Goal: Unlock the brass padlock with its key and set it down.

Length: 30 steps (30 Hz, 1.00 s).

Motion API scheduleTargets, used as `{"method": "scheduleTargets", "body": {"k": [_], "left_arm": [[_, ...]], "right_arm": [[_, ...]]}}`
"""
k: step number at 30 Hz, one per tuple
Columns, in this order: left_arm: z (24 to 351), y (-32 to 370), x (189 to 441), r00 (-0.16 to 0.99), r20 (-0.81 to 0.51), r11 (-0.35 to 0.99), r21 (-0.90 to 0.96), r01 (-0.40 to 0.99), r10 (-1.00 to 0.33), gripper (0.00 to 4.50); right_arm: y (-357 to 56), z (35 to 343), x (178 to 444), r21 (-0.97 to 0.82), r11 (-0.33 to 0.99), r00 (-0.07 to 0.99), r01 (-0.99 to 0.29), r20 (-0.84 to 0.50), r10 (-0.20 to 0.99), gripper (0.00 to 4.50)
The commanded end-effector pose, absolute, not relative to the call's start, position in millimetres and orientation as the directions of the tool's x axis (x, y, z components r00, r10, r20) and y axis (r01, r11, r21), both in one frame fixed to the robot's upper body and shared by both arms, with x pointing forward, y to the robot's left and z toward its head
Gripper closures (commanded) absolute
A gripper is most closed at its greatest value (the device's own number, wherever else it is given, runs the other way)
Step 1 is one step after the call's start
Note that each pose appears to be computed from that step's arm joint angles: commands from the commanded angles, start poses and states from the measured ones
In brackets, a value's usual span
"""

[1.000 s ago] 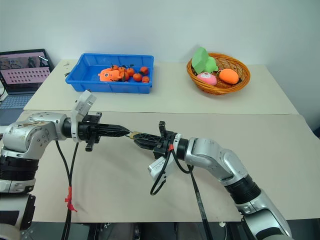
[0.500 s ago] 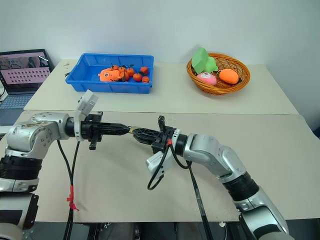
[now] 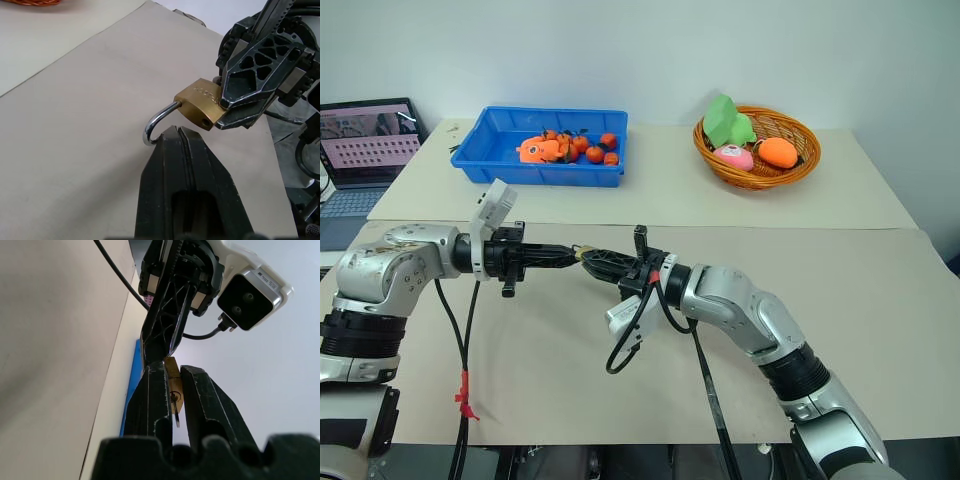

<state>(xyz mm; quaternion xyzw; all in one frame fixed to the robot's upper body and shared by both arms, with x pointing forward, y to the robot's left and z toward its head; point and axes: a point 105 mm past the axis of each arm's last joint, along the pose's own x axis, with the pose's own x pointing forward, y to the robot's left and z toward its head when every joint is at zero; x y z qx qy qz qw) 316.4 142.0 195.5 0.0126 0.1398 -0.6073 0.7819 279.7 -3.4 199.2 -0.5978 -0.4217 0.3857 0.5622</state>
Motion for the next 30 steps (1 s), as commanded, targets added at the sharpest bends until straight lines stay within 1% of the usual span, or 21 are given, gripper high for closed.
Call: {"method": "scheduleTargets", "body": {"k": [1, 11, 18, 25, 30], "left_arm": [[209.2, 139.9, 318.8, 0.230, -0.214, 0.255, -0.094, 0.962, -0.949, 4.47], [210.1, 138.8, 320.3, 0.240, -0.207, 0.263, -0.087, 0.961, -0.948, 4.47], [210.0, 140.0, 320.8, 0.250, -0.206, 0.271, -0.082, 0.959, -0.946, 4.47], [211.4, 140.2, 321.2, 0.258, -0.202, 0.278, -0.077, 0.958, -0.945, 4.47], [211.8, 140.9, 321.5, 0.264, -0.202, 0.284, -0.076, 0.956, -0.943, 4.47]], "right_arm": [[-4.7, 223.9, 274.4, -0.993, 0.062, 0.336, 0.101, 0.093, 0.937, 4.33], [-3.4, 228.0, 266.7, -0.996, 0.084, 0.314, 0.038, 0.091, 0.945, 4.33], [-0.7, 222.6, 257.3, -0.997, 0.068, 0.279, -0.023, 0.059, 0.958, 4.33], [-0.4, 216.9, 258.5, -0.997, 0.055, 0.283, -0.062, 0.035, 0.959, 4.33], [-1.5, 215.5, 261.2, -0.997, 0.046, 0.289, -0.058, 0.027, 0.957, 4.33]]}}
